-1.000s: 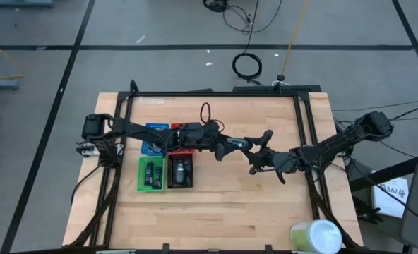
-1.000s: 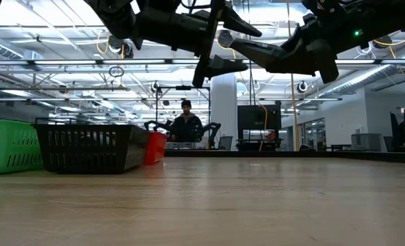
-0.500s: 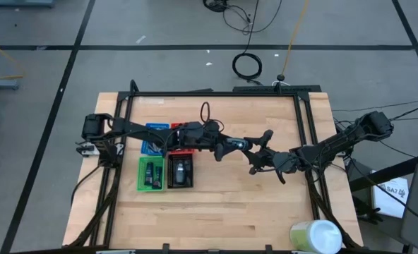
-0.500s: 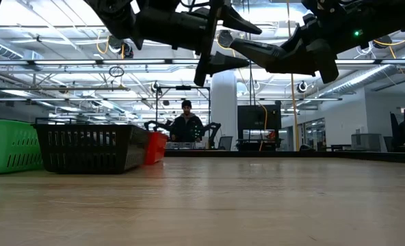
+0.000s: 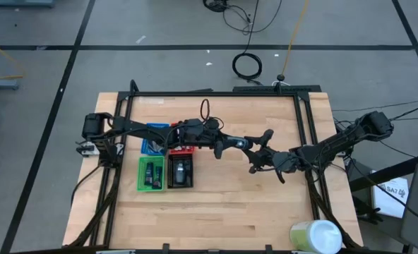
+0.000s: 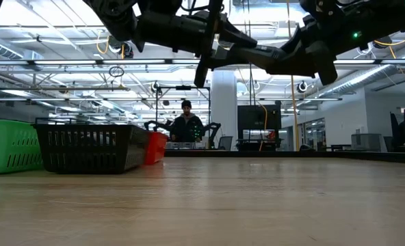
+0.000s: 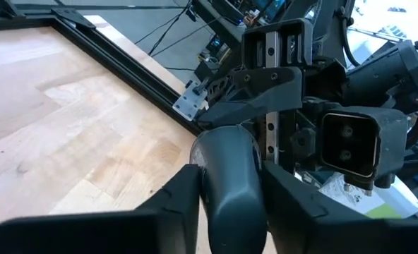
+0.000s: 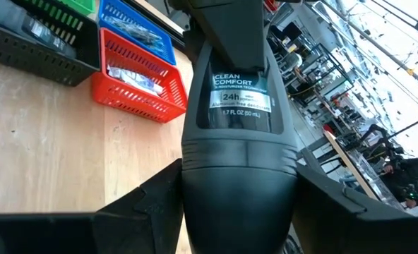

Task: Pick & Place Travel size toiletries
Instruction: Put the gray deodorant into the black bin

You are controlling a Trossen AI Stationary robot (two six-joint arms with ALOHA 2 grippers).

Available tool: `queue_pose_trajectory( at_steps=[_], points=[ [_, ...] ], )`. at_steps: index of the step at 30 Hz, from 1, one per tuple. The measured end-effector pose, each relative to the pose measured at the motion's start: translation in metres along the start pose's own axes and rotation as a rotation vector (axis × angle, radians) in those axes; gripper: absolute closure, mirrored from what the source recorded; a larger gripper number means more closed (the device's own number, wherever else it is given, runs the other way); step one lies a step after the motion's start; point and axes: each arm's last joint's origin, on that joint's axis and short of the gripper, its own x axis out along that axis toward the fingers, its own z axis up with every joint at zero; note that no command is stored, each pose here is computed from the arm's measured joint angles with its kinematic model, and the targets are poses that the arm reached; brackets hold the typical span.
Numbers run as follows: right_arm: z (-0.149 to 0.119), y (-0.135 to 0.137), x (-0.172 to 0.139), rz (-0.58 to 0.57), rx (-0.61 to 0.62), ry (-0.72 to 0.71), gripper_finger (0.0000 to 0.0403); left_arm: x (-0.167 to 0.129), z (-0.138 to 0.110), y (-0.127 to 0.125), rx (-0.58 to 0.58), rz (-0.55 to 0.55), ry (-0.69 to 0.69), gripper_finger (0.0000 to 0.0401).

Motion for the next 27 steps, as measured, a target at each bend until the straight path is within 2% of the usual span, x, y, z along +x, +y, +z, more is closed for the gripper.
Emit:
queue_pose_trajectory(
  at_steps=[3,7,10,16,19,23,27],
  points=[
    [-0.001,0.001,0.0,0.003,-0.002,0.008,0.02,0.0,0.001,0.001,0.016,0.001,-0.001,0.0305],
    [-0.001,0.001,0.0,0.005,0.025,0.009,0.0189,0.0,0.002,0.002,0.024,0.002,-0.005,0.0305],
    [-0.001,0.001,0.0,0.011,0.091,0.005,0.0169,-0.002,0.005,0.003,0.058,-0.003,-0.001,0.0305],
    [-0.002,0.0,-0.001,0.007,0.149,0.015,0.0117,-0.015,0.022,0.001,0.084,-0.01,0.01,0.0306],
    [0.0,-0.003,-0.005,0.012,0.162,0.003,0.01,-0.027,0.029,0.0,0.105,0.047,0.044,0.0306],
    [0.007,-0.011,-0.018,-0.015,0.222,-0.036,0.0091,-0.046,0.036,-0.006,0.153,0.176,0.077,0.0306],
    [0.008,-0.02,-0.034,0.047,0.289,-0.06,0.0093,-0.066,0.038,-0.022,0.232,0.27,0.098,0.0306]
  ],
)
